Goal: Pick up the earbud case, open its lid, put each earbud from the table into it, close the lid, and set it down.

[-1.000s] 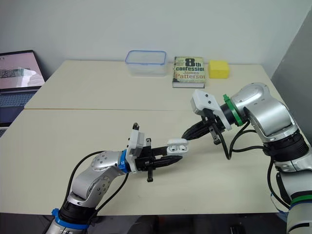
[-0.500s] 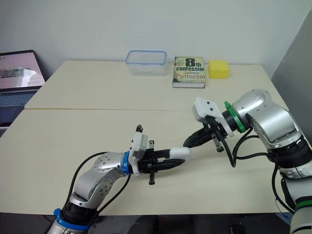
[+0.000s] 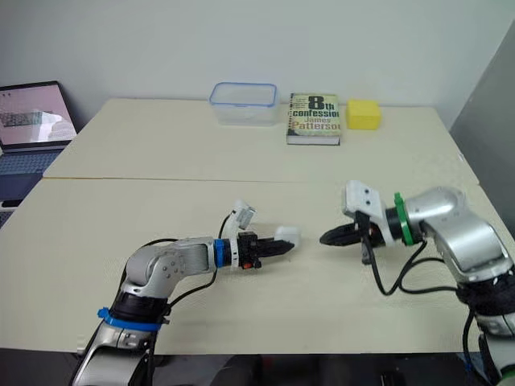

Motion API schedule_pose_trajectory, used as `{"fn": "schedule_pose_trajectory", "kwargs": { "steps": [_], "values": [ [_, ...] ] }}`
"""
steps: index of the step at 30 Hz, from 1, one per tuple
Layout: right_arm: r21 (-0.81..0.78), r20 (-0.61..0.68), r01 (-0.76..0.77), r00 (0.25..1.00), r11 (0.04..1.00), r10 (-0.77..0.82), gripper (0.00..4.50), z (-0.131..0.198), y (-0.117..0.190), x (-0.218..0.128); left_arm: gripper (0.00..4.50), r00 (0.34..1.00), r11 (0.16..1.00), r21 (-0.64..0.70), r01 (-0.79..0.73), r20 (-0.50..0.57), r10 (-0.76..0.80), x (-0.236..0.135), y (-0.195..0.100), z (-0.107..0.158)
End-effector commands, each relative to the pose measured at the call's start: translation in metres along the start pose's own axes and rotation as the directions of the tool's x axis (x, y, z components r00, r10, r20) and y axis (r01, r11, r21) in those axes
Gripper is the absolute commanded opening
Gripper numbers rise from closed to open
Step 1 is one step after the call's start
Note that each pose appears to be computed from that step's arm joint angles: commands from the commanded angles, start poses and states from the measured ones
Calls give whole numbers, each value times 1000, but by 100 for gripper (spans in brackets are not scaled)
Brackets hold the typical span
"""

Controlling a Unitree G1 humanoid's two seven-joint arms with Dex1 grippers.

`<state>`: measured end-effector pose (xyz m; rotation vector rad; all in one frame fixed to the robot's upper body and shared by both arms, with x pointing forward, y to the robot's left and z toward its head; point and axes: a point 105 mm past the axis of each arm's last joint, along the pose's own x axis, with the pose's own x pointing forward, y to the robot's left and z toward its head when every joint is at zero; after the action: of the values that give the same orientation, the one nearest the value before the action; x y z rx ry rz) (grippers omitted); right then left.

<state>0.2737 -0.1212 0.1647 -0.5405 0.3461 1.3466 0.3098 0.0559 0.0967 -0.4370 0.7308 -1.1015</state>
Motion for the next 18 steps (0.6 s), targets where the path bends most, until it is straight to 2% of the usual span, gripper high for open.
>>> {"fn": "schedule_pose_trajectory", "kwargs": {
  "steps": [1, 5, 7, 14, 17, 18],
  "values": [
    [-49, 29, 31, 999, 998, -30, 0, 11, 8, -3, 77, 999, 997, -69, 29, -31, -31, -5, 1, 5],
    [-36, 31, 48, 998, 998, -47, 0, 10, 8, -2, 77, 998, 994, -108, -34, -61, 28, -9, 19, 5],
    [-35, 28, 53, 998, 998, -52, 0, 9, 8, -2, 149, 996, 992, -105, -65, -75, 58, -12, 26, 3],
    [-37, 23, 74, 997, 997, -73, 0, 7, 5, -5, 349, 990, 990, -86, -109, -96, 101, -37, 35, -7],
    [-55, 53, 92, 995, 994, -89, 0, 11, 3, -7, 433, 979, 990, 7, -140, -147, 140, -59, 35, -24],
    [-60, 65, 95, 994, 994, -91, 0, 13, 3, -8, 446, 970, 984, 73, -161, -171, 171, -69, 36, -33]
  ]
}}
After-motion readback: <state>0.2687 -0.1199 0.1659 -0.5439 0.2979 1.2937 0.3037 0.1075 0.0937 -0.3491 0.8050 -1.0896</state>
